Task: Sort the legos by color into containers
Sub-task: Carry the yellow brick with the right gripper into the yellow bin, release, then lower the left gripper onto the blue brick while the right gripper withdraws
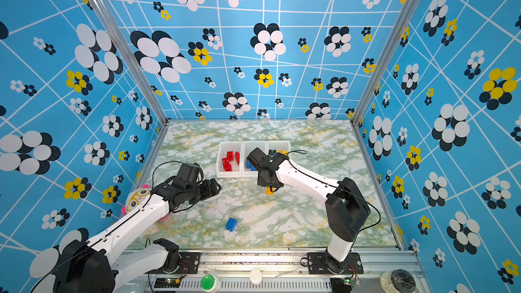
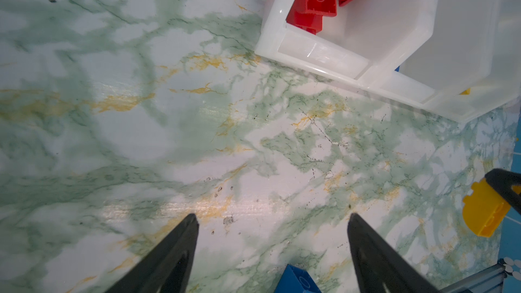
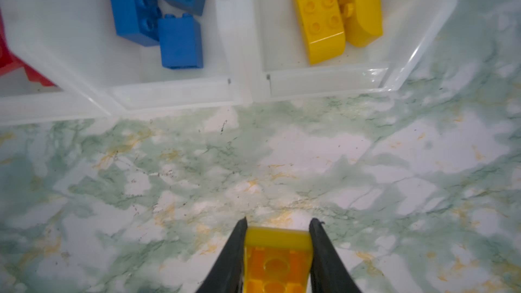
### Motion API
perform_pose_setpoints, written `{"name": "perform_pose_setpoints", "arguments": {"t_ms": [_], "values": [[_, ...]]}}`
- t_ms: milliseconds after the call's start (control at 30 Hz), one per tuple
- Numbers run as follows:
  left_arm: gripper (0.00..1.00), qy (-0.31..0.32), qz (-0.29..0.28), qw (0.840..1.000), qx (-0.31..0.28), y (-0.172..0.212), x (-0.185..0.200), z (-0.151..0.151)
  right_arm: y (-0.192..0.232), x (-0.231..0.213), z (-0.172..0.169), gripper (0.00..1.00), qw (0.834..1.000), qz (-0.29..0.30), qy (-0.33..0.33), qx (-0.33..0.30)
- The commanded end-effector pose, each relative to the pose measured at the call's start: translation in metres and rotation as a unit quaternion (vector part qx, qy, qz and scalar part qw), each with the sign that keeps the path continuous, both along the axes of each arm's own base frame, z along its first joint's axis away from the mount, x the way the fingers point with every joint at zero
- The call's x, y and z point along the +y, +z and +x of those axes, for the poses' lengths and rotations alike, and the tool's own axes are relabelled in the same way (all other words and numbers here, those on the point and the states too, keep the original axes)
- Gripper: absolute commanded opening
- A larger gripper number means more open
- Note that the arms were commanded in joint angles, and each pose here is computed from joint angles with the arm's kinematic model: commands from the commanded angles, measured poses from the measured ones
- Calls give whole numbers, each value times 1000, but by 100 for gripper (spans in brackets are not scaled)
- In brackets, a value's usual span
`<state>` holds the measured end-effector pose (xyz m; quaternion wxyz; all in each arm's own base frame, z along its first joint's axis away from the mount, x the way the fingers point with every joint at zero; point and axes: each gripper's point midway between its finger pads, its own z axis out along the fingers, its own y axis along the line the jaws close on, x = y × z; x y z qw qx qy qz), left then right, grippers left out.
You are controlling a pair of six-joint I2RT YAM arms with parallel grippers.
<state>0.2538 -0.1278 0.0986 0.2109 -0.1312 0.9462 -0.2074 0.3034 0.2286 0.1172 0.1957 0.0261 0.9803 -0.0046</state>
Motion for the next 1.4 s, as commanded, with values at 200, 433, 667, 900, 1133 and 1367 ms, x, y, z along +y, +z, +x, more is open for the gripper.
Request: {"name": "perform_pose_setpoints", "arguments": {"t_ms": [200, 433, 667, 900, 1133, 1367], "values": [[85, -10, 0, 1000, 20, -12, -8, -14, 28, -36, 76, 36, 996, -51, 16, -71], [86, -19, 1, 1000, 20, -10, -13, -18, 17, -30, 122, 36, 995, -57, 26, -81], [86, -24, 4, 999, 24, -11, -14, -23, 1, -25, 142, 39, 996, -51, 23, -75], [86, -28, 3, 999, 22, -10, -18, -23, -8, -20, 147, 52, 997, -39, 24, -66], [87, -57, 15, 998, 24, -7, -24, -30, 3, -18, 142, 56, 997, -26, 25, -67], [87, -92, 34, 995, 35, -3, -29, -46, 22, -20, 126, 65, 997, 1, 28, -71]]}}
